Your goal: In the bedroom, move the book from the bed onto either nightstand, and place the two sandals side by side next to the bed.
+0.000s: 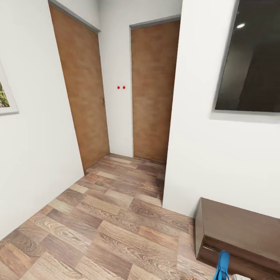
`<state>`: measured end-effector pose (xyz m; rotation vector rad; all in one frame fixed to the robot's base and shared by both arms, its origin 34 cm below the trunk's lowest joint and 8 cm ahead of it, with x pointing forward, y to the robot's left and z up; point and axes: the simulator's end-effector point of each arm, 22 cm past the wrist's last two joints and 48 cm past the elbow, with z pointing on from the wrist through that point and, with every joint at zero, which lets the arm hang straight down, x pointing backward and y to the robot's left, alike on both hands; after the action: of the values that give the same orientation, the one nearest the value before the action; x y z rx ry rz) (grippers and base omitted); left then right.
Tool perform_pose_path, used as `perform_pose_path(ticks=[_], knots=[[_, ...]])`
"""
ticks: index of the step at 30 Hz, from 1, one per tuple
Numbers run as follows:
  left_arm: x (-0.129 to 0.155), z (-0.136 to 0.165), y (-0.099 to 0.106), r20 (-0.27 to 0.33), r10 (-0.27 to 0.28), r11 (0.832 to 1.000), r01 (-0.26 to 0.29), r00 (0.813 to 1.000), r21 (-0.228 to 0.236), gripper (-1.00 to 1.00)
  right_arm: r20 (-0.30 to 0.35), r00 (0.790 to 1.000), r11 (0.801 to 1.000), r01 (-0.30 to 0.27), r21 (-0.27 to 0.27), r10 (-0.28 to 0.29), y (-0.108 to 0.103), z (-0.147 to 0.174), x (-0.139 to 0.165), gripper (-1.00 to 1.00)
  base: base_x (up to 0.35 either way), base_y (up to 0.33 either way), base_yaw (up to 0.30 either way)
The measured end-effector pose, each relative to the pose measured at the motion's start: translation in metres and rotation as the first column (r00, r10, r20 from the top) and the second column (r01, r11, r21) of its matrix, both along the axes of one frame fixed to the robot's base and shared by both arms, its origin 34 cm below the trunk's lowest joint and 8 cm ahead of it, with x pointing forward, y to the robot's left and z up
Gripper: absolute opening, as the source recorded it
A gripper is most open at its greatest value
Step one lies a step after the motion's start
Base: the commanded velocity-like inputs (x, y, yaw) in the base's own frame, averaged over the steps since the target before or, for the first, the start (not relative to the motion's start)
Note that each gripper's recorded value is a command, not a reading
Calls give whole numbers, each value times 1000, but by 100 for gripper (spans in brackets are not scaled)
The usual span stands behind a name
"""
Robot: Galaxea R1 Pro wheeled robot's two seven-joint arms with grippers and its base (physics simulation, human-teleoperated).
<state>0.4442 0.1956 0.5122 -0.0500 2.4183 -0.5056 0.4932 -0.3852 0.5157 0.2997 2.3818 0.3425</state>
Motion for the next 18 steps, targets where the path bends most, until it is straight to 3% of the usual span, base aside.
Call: perform_pose_path(ticks=[6, 18], knots=[[0, 0, 0, 0, 0, 1000, 0, 1000, -1, 100, 0, 1000, 1000, 1, 0, -1, 0, 0, 0, -100, 0, 0, -129], [0, 0, 0, 0, 0, 1000, 0, 1000, -1, 100, -2, 1000, 1000, 1, -1, -1, 0, 0, -1, -100, 5, 0, -8]])
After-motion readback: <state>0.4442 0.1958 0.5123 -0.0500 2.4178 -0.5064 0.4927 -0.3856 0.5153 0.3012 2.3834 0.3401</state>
